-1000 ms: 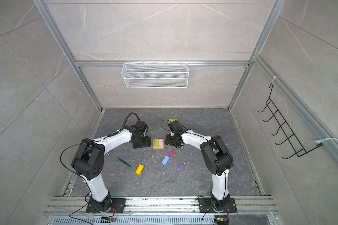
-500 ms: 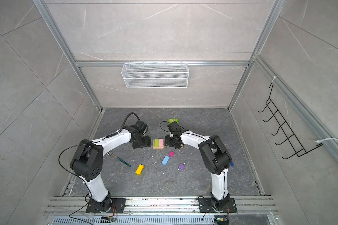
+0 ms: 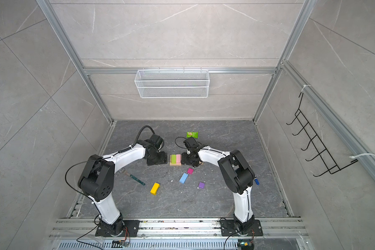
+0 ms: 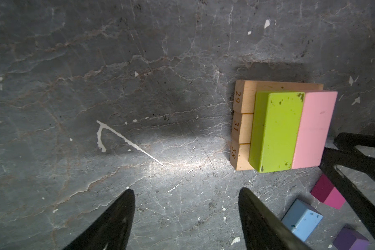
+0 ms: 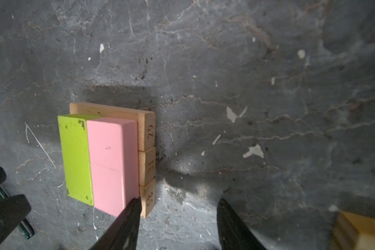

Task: Build the wood block tower
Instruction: 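Open the right gripper and hold it above the placed pink block, then swing the right gripper toward the yellow block while the left gripper draws back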

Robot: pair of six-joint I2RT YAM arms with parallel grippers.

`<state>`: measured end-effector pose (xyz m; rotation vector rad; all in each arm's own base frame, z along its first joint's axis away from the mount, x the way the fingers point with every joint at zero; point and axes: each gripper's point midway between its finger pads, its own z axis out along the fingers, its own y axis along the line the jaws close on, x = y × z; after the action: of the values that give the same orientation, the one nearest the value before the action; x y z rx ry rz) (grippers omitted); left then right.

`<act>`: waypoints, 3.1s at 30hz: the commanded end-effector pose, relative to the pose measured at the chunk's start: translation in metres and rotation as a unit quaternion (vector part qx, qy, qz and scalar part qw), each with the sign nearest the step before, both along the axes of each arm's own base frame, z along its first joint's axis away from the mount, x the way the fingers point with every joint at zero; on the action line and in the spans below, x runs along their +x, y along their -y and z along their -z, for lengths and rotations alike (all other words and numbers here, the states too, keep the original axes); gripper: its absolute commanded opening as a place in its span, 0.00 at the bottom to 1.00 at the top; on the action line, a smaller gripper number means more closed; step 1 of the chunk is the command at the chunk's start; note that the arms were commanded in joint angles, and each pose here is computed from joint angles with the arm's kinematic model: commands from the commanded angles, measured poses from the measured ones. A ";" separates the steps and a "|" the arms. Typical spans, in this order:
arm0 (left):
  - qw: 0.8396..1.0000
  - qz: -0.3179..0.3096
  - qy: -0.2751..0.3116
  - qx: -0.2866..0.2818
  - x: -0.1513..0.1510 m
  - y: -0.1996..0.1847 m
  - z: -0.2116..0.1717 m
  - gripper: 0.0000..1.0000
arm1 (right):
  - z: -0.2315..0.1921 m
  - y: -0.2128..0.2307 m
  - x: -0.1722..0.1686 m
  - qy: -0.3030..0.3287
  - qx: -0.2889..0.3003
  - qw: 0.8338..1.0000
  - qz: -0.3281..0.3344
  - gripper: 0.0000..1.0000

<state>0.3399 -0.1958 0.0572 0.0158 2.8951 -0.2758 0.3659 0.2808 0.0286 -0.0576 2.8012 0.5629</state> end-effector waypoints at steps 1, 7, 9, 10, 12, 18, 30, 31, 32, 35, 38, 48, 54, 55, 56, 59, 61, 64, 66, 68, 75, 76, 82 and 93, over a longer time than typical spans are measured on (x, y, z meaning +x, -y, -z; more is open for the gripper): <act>1.000 0.001 0.016 -0.002 -0.001 -0.004 -0.016 0.78 | 0.010 0.002 -0.005 -0.012 -0.020 1.000 -0.005 0.41; 1.000 0.000 0.016 0.001 -0.002 -0.005 -0.015 0.77 | 0.009 0.000 -0.004 -0.012 -0.017 1.000 -0.006 0.41; 1.000 0.000 0.016 0.000 -0.001 -0.005 -0.015 0.77 | 0.009 -0.002 -0.004 -0.011 -0.014 1.000 -0.009 0.41; 1.000 0.001 0.015 0.001 -0.002 -0.005 -0.014 0.77 | 0.009 -0.003 -0.003 -0.010 -0.013 1.000 -0.010 0.41; 1.000 0.000 0.015 0.001 -0.001 -0.005 -0.014 0.77 | 0.010 -0.004 -0.003 -0.010 -0.012 1.000 -0.014 0.41; 1.000 0.001 0.014 0.001 -0.001 -0.005 -0.013 0.77 | 0.010 -0.006 -0.003 -0.008 -0.007 1.000 -0.018 0.42; 1.000 0.002 0.012 0.005 -0.001 -0.006 -0.013 0.77 | -0.007 0.002 0.001 0.023 -0.020 0.999 -0.016 0.42; 1.000 0.000 0.012 0.006 -0.001 -0.007 -0.013 0.77 | -0.013 0.001 0.003 0.032 -0.020 0.999 -0.023 0.43; 1.000 0.000 0.012 0.006 -0.001 -0.007 -0.014 0.77 | -0.016 0.002 0.004 0.037 -0.024 0.999 -0.026 0.44; 1.000 -0.003 0.011 -0.002 -0.001 -0.006 -0.015 0.78 | -0.030 0.003 0.007 0.057 -0.028 0.997 -0.036 0.45; 1.000 -0.005 0.011 -0.023 0.000 -0.003 -0.020 0.78 | -0.047 0.003 0.008 0.079 -0.022 0.996 -0.042 0.47; 0.997 -0.047 0.003 -0.059 -0.005 -0.020 -0.031 0.81 | -0.096 -0.006 -0.012 0.135 -0.014 0.985 -0.108 0.88; 0.994 -0.068 -0.003 -0.084 -0.014 -0.034 -0.037 0.88 | -0.104 -0.024 -0.041 0.158 -0.035 0.967 -0.195 0.96; 0.994 -0.072 -0.003 -0.088 -0.016 -0.037 -0.039 0.90 | -0.104 -0.027 -0.047 0.160 -0.036 0.964 -0.210 0.99; 0.993 -0.076 -0.004 -0.090 -0.018 -0.040 -0.040 0.96 | -0.103 -0.031 -0.051 0.162 -0.039 0.960 -0.225 0.99; 0.991 -0.090 -0.001 -0.095 -0.021 -0.051 -0.047 1.00 | -0.100 -0.043 -0.065 0.163 -0.037 0.950 -0.265 0.99; 0.990 -0.102 0.002 -0.096 -0.023 -0.060 -0.051 1.00 | -0.099 -0.052 -0.074 0.167 -0.037 0.942 -0.290 0.99; 0.987 -0.121 0.006 -0.102 -0.028 -0.073 -0.058 1.00 | -0.098 -0.068 -0.089 0.180 -0.039 0.927 -0.327 0.99; 0.985 -0.134 0.006 -0.111 -0.032 -0.081 -0.062 1.00 | -0.096 -0.076 -0.095 0.188 -0.041 0.919 -0.344 0.99; 0.981 -0.147 0.005 -0.123 -0.035 -0.090 -0.065 1.00 | -0.090 -0.084 -0.100 0.191 -0.053 0.912 -0.359 0.99; 0.968 -0.188 -0.015 -0.163 -0.050 -0.114 -0.062 0.99 | -0.070 -0.118 -0.129 0.195 -0.056 0.883 -0.423 0.95; 0.967 -0.192 -0.016 -0.169 -0.052 -0.116 -0.062 0.99 | -0.067 -0.123 -0.134 0.197 -0.058 0.877 -0.433 0.95; 0.963 -0.197 -0.006 -0.185 -0.057 -0.120 -0.066 0.98 | -0.048 -0.149 -0.153 0.188 -0.071 0.857 -0.474 0.93; 0.964 -0.196 -0.005 -0.178 -0.062 -0.126 -0.067 0.98 | -0.018 -0.172 -0.166 0.179 -0.102 0.840 -0.502 0.88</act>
<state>0.2829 -0.0696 0.1188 -0.6374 2.7333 -0.6957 0.1979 0.4504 0.0567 -1.5243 2.2434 0.4370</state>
